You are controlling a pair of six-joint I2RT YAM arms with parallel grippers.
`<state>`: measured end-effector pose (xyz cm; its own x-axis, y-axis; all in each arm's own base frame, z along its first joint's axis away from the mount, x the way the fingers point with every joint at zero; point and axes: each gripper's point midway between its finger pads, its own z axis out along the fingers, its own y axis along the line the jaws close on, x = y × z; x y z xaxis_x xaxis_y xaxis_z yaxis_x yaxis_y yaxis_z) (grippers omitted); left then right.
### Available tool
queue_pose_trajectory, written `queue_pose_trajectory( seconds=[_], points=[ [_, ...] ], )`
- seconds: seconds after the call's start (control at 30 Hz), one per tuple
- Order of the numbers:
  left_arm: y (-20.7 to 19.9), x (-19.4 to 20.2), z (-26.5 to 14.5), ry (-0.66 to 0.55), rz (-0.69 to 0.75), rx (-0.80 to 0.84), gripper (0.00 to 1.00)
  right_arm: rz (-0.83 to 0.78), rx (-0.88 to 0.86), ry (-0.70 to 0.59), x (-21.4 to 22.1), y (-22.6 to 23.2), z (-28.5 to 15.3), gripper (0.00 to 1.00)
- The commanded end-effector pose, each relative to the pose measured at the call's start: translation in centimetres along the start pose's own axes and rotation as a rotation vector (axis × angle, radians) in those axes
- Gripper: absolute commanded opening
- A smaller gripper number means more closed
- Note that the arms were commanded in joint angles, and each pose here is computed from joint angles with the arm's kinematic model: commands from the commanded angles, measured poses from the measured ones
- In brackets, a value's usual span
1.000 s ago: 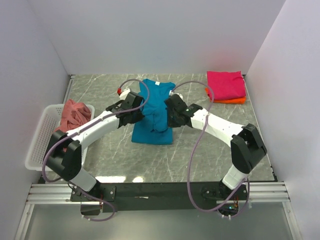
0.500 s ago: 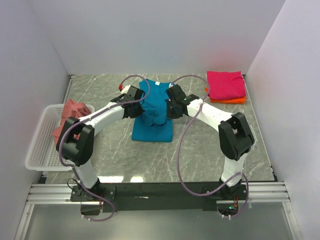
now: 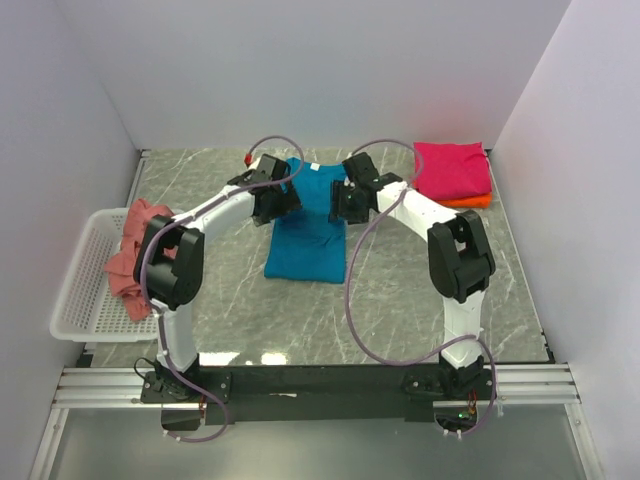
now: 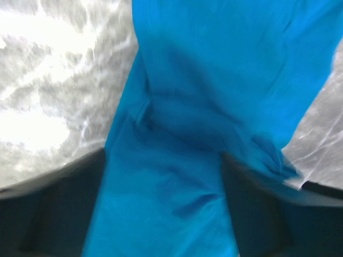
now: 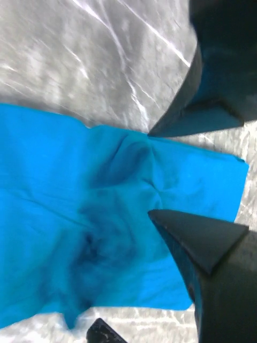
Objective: Fold and stack the t-shirts
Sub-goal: Fold the tshirt
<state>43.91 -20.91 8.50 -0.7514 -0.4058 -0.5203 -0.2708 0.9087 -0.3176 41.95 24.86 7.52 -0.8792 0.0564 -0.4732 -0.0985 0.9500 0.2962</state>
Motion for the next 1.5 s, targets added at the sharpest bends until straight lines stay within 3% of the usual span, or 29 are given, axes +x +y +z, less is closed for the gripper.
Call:
queue_pose_trajectory(
  seconds=[0.0,0.27,0.57,0.67,0.8,1.03,1.07,1.13,1.17,1.23,1.27,1.33,1.4,1.47],
  points=[
    [-2.1,-3.6,-3.0,-0.071,-0.004,0.066,0.99,0.012,-0.072,-0.064,-2.9,1.1,-2.5,0.66],
    [0.2,-0.2,-6.9,-0.037,-0.073,0.137,0.99,0.036,-0.164,-0.054,2.5,1.1,-5.3,0.7],
    [6.2,9.2,-7.3,0.116,-0.121,0.141,0.99,0.027,-0.206,0.054,12.5,1.8,-5.9,0.68],
    [7.1,10.4,-6.5,0.145,-0.123,0.12,0.88,0.053,-0.193,0.069,13.5,1.4,-5.2,0.63],
    [7.6,11.2,-5.4,0.169,-0.114,0.088,0.84,0.063,-0.175,0.094,14.1,1.1,-4.2,0.56],
    [8.6,12.8,-3.9,0.225,-0.104,0.04,0.56,0.074,-0.18,0.156,15.3,1.4,-3.0,0.48],
    [9.0,13.3,-3.8,0.236,-0.105,0.033,0.46,0.069,-0.182,0.163,15.6,1.5,-3.0,0.47],
    [9.5,13.8,-3.5,0.248,-0.106,0.015,0.36,0.071,-0.176,0.168,15.9,1.4,-2.7,0.47],
    [9.5,13.9,-3.3,0.252,-0.106,0.013,0.23,0.076,-0.172,0.173,16.0,1.3,-2.6,0.47],
    [9.7,14.2,-3.2,0.261,-0.106,0.008,0.14,0.081,-0.159,0.177,16.2,1.1,-2.2,0.46],
    [9.8,14.3,-3.2,0.262,-0.107,0.002,0.01,0.086,-0.153,0.176,16.2,0.9,-2.1,0.44],
    [10.0,14.3,-3.2,0.261,-0.109,-0.005,0.01,0.09,-0.141,0.171,16.2,0.7,-1.8,0.37],
    [10.1,14.1,-3.5,0.243,-0.114,-0.003,0.01,0.09,-0.132,0.167,16.3,0.5,-1.8,0.15],
    [10.5,14.4,-3.9,0.24,-0.112,-0.008,0.01,0.088,-0.129,0.175,16.9,0.3,-2.2,0.04]
  ],
)
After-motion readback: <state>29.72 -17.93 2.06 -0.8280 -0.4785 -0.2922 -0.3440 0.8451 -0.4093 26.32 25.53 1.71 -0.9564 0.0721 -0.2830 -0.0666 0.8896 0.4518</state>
